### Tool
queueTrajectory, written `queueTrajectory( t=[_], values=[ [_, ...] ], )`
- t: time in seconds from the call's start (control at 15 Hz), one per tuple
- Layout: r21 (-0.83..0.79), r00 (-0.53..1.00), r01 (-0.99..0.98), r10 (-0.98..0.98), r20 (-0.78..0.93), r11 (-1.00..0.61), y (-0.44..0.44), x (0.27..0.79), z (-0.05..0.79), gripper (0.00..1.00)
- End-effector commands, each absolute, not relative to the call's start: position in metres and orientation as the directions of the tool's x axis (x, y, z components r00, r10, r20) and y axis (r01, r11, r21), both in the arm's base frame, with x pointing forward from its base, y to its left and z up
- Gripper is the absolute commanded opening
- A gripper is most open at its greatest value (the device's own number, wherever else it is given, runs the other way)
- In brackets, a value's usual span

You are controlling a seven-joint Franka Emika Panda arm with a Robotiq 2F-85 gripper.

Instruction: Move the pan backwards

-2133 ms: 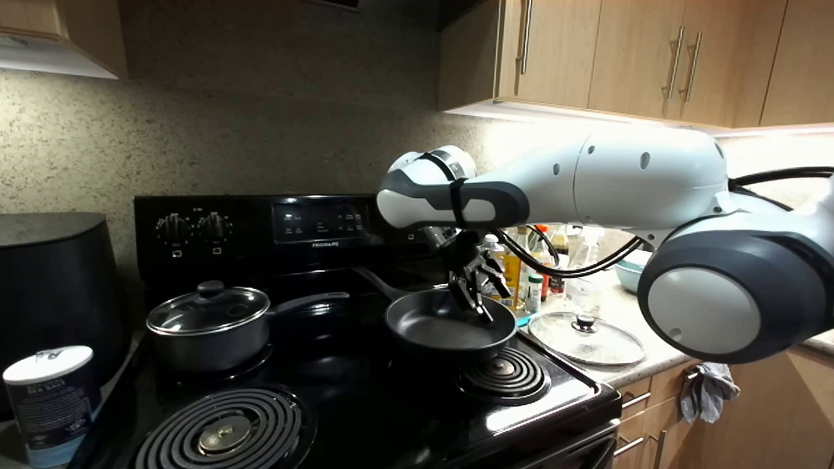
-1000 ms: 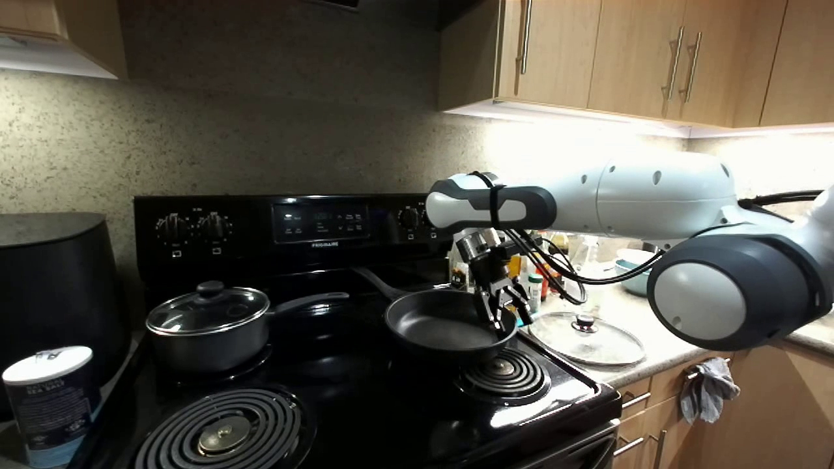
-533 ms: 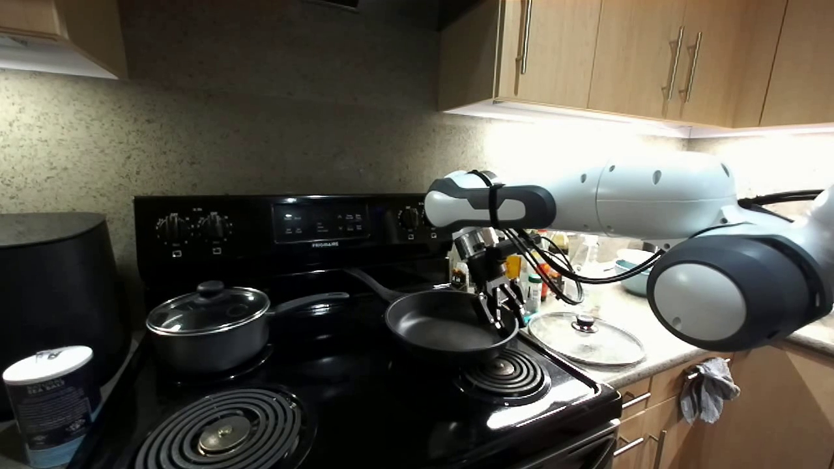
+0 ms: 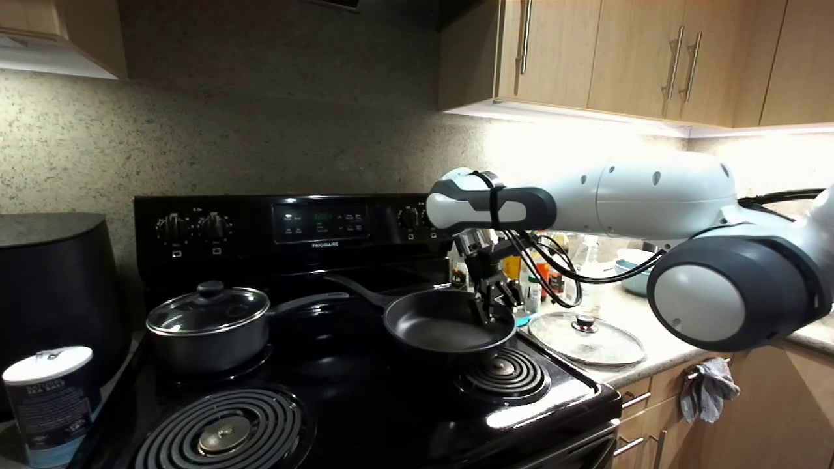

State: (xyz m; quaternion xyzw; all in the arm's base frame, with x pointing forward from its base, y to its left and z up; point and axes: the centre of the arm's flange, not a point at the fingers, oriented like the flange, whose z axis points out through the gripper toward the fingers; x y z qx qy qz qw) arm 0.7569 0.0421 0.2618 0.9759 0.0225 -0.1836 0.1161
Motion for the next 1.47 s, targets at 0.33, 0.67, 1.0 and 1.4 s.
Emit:
queueTrajectory(
  t=[0.33,0.67,1.0,1.4],
  values=[
    [0.372,0.97,-0.114,-0.185,-0.16,-0.921,0.051,0.8,0.282,0.0],
    [0.349,0.973,-0.053,-0.126,-0.191,-0.935,0.054,0.803,0.275,0.0],
    [0.297,0.965,0.087,0.006,-0.263,-0.951,0.059,0.769,0.258,0.0],
    [0.303,0.97,0.06,-0.016,-0.244,-0.951,0.059,0.776,0.259,0.0]
  ],
)
